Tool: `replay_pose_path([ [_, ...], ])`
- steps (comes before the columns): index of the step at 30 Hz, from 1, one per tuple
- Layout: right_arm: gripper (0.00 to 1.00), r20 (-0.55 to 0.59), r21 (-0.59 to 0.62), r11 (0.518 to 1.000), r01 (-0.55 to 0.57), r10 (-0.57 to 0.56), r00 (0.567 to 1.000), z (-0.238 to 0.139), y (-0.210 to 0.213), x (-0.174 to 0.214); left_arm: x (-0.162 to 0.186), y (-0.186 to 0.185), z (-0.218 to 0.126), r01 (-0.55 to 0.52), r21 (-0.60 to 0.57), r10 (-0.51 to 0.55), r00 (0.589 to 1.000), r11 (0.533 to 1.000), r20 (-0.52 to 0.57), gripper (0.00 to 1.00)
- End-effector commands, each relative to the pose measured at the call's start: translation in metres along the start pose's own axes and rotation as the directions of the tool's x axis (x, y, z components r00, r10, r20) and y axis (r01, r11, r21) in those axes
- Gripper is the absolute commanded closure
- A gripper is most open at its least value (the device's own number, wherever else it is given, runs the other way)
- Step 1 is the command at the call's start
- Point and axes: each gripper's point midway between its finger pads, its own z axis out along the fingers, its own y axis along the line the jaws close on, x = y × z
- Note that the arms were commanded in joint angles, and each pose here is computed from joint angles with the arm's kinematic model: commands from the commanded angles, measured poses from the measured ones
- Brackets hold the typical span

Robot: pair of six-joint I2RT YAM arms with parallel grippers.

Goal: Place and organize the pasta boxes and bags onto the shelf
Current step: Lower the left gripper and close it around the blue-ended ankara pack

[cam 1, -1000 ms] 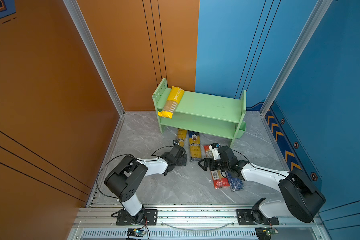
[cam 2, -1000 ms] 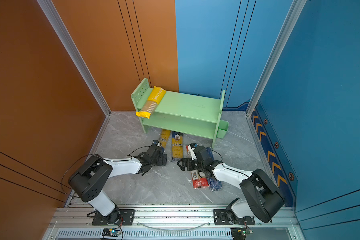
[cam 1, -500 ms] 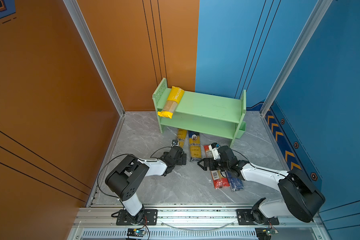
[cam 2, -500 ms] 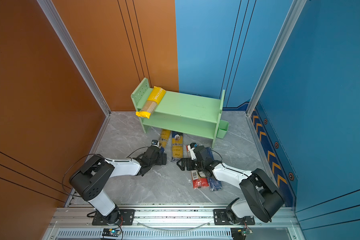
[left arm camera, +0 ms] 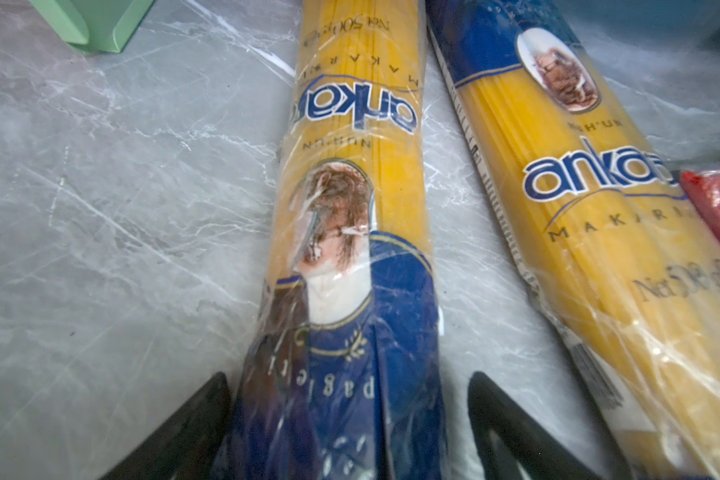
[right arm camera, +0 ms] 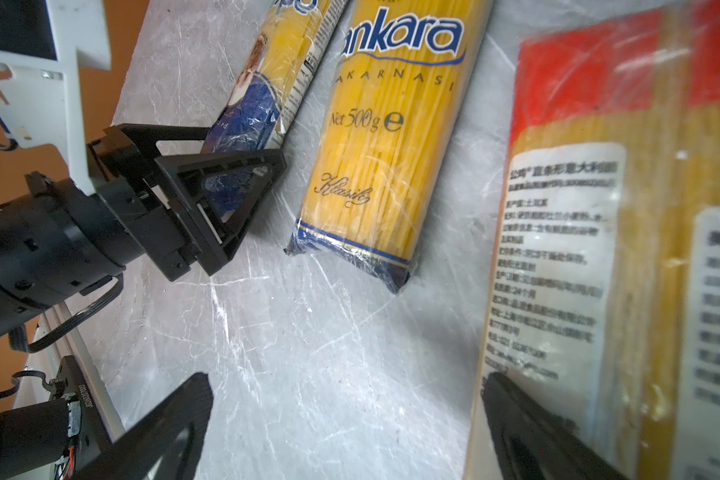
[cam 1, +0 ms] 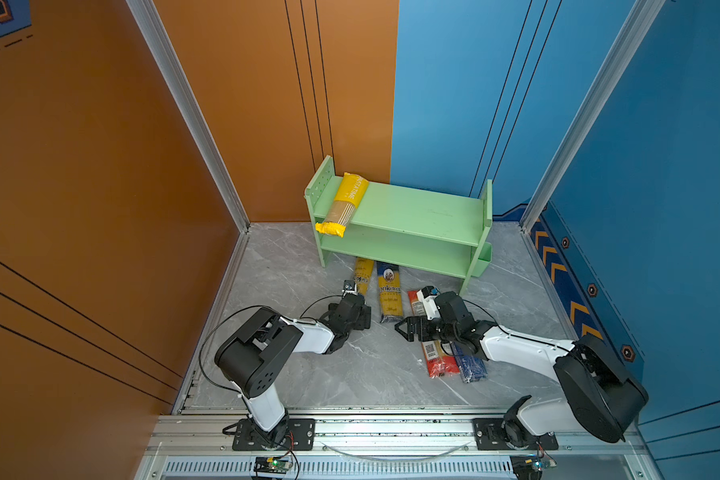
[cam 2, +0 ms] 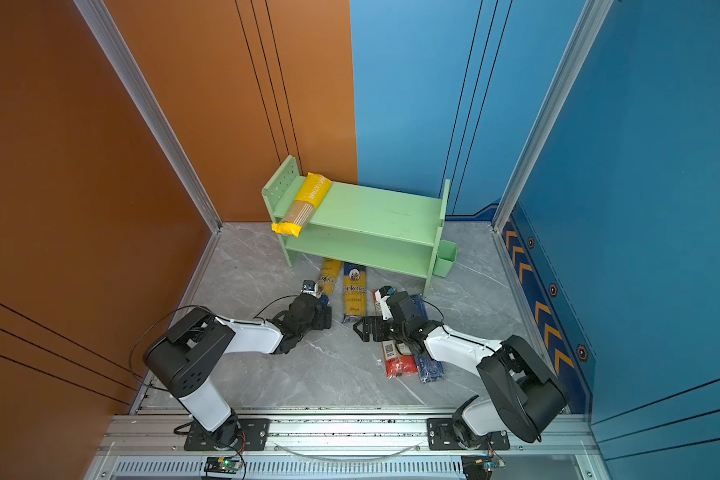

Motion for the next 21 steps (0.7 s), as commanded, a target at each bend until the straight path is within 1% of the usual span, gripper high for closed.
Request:
replay_pose_path([
  [1, 0.00, 0.007, -0.008, 1.000, -0.015, 0.015, 1.000, 0.0016, -0.0003, -0.0019, 0.0586, 0.0164, 0.0043, -0.047, -0.028, 0.041, 0.984, 0.999, -0.175, 0.18],
  [3, 0.00, 0.008, -0.008, 1.000, -0.017, 0.017, 1.000, 0.0013, -0.0006, -0.0021, 0.0608, 0.0156, 0.0053, -0.047, -0.021, 0.043, 0.983, 0.999, -0.179, 0.23],
  [10, 0.00, 0.010, -0.004, 1.000, -0.017, 0.017, 1.000, 0.0001, -0.0007, -0.0017, 0.0622, 0.0134, 0.0064, -0.049, -0.011, 0.046, 0.982, 0.999, -0.185, 0.31],
  [12, 0.00, 0.012, -0.005, 1.000, -0.016, 0.016, 1.000, -0.0003, -0.0001, -0.0022, 0.0626, 0.0139, 0.0065, -0.049, -0.011, 0.046, 0.981, 0.999, -0.186, 0.35],
  [16, 0.00, 0.013, -0.005, 1.000, -0.017, 0.017, 1.000, -0.0006, 0.0003, -0.0025, 0.0628, 0.0129, 0.0071, -0.042, -0.008, 0.040, 0.981, 0.999, -0.189, 0.46],
  [21, 0.00, 0.013, -0.002, 1.000, -0.018, 0.018, 1.000, -0.0009, -0.0001, -0.0021, 0.0661, 0.0108, 0.0081, -0.035, 0.004, 0.035, 0.979, 0.999, -0.200, 0.67],
])
